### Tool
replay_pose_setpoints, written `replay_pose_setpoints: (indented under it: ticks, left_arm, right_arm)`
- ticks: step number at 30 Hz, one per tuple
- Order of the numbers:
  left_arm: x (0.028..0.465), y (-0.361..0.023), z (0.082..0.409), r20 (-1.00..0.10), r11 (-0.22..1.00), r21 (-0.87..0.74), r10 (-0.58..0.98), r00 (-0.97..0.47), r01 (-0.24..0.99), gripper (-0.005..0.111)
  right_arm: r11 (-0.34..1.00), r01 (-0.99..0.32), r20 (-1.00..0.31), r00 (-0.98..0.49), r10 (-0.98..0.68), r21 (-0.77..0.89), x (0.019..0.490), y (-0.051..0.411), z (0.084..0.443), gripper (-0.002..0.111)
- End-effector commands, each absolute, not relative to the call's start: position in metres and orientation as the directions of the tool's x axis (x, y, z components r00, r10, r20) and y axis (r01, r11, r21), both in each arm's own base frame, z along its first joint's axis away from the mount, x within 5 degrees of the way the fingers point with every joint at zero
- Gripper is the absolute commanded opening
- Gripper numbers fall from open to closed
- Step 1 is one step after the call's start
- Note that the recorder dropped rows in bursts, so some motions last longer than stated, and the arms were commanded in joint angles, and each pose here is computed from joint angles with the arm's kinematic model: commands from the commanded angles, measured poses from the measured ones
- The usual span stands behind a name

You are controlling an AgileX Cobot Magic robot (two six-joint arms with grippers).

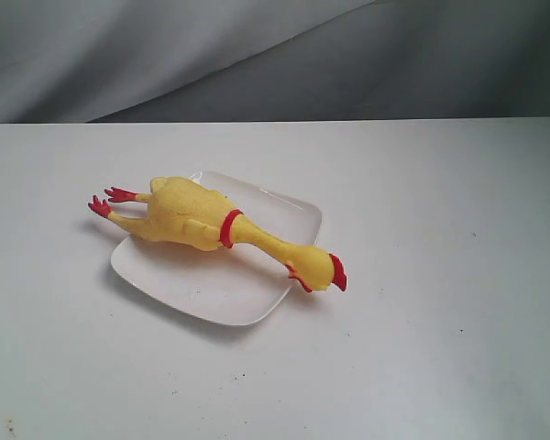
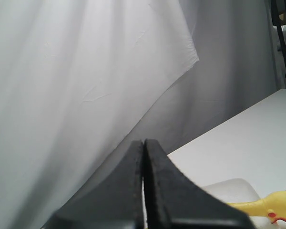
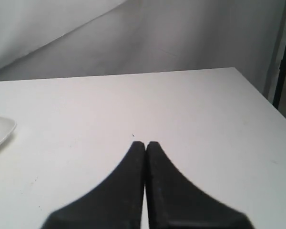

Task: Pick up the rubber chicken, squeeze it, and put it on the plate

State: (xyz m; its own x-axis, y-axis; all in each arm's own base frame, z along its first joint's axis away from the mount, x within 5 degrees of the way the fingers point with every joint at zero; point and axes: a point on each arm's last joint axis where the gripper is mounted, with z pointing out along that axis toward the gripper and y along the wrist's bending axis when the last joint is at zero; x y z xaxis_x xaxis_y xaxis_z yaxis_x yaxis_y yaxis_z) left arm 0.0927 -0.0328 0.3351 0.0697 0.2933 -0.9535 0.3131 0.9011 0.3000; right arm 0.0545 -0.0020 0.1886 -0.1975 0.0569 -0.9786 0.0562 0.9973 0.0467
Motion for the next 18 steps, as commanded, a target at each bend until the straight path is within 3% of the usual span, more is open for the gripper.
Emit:
replay_pose_setpoints:
  ticks: [1,18]
  left_arm:
    - [0.0916,-0.0322,0.3376,-0.959,0.907,0.283,0.274,0.073,0.313,0.001]
    - [0.0916,-0.0322,0.3376,-0.958,0.906,0.286,0.277,0.074,0.312,0.001]
  right_arm:
    - [0.998,0.059,-0.971,-0.241,0.007,-0.007,0.0537,-0.003,0.1834,0.0]
    - [0.998,0.058,-0.97,-0.244,0.019,0.005,0.0536,-0.0026,0.183,0.0]
